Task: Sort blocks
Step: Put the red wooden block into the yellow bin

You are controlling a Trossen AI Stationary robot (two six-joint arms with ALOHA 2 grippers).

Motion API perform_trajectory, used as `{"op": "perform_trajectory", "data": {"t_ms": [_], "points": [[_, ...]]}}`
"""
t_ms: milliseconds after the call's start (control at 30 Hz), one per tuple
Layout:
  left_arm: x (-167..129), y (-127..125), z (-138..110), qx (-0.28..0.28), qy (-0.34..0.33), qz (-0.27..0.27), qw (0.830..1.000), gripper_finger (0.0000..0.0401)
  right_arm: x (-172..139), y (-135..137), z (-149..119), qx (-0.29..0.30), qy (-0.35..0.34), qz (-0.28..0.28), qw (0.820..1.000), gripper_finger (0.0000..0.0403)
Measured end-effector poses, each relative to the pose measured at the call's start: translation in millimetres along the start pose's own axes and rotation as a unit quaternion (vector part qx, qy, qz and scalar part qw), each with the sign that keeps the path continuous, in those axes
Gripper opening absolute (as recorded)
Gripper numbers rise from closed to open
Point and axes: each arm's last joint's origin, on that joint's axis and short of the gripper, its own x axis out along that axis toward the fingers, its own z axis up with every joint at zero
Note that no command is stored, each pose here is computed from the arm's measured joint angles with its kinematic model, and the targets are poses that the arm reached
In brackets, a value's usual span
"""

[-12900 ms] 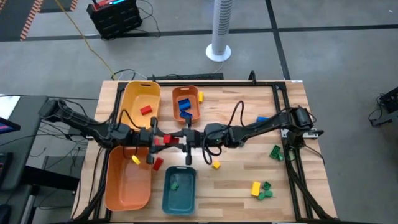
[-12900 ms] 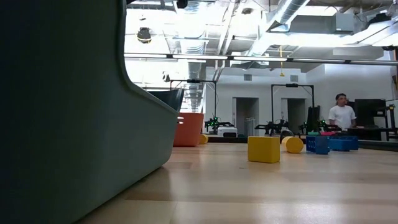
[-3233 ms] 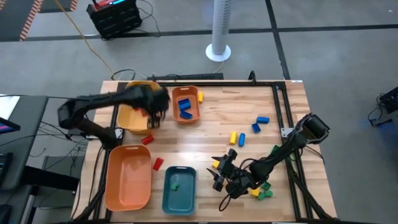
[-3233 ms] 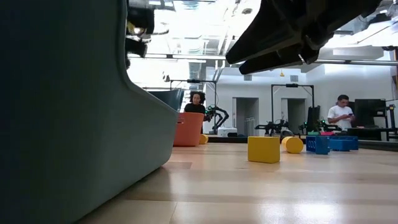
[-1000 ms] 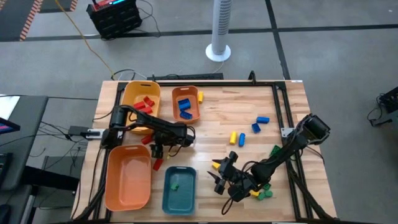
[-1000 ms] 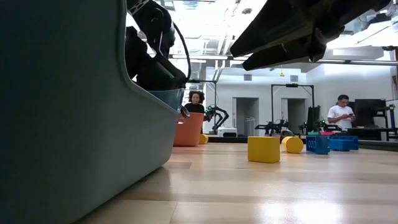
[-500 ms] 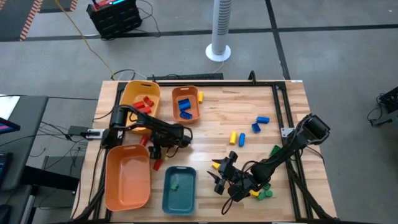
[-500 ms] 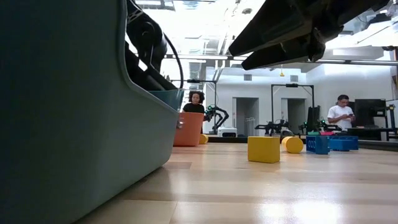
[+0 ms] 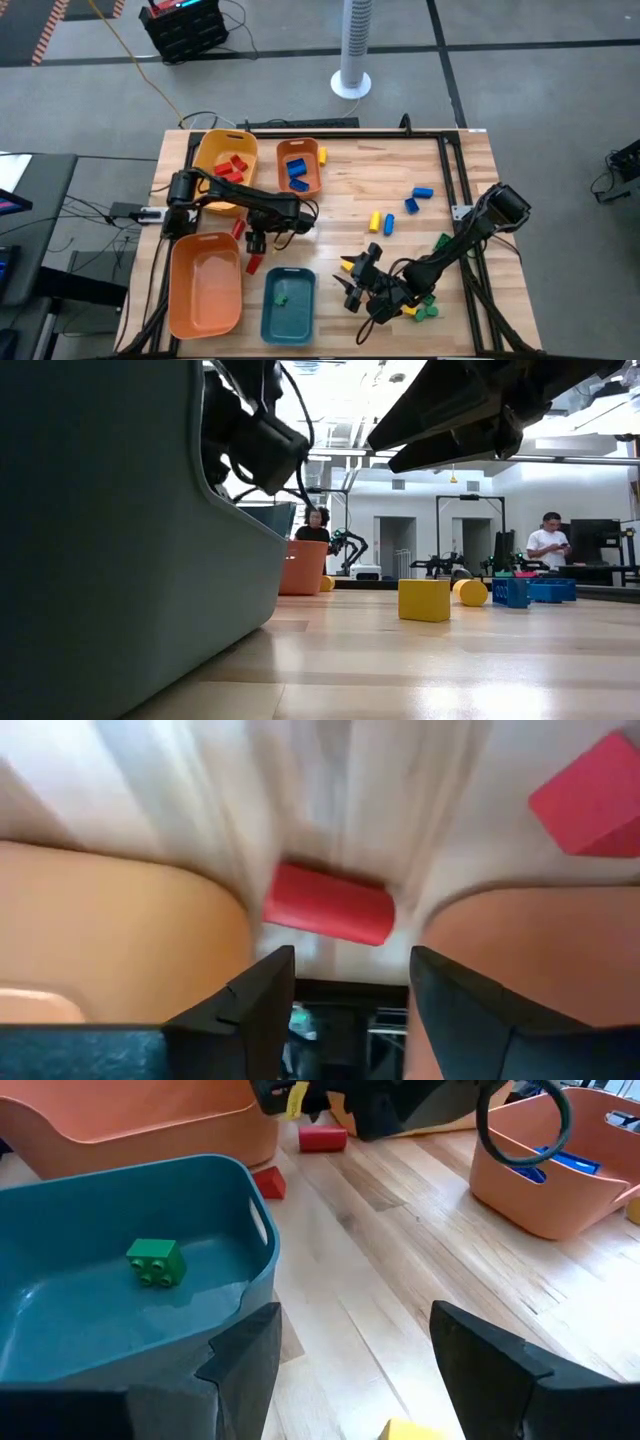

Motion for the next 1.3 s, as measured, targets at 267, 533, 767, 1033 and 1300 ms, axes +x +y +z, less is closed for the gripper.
{"op": "perform_trajectory", "data": {"t_ms": [267, 533, 767, 1033, 1300], "points": [[16.0, -3.3, 4.2, -0.003, 0.033, -0.031, 0.999, 0.0193, -1.3, 1.1, -0.3, 0.002, -0.001, 0.003, 1.0, 0.027], [39.1, -4.3, 3.3, 0.003, 0.049, -0.034, 0.998, 0.0193, -1.2, 1.2, 0.0, 0.003, -0.002, 0.003, 1.0, 0.027], [41.7, -5.3, 11.8, 0.019, 0.006, -0.042, 0.999, 0.0193, -1.2, 1.2, 0.0, 0.003, -0.002, 0.003, 1.0, 0.027], [22.0, 0.7, 24.1, 0.022, -0.099, 0.005, 0.995, 0.0193, -1.2, 1.2, -0.1, 0.002, -0.002, 0.003, 1.0, 0.027], [-13.0, 8.4, 31.8, 0.062, -0.235, 0.101, 0.965, 0.0193, -1.7, 0.1, -1.3, -0.004, -0.002, -0.006, 1.0, 0.027]]}}
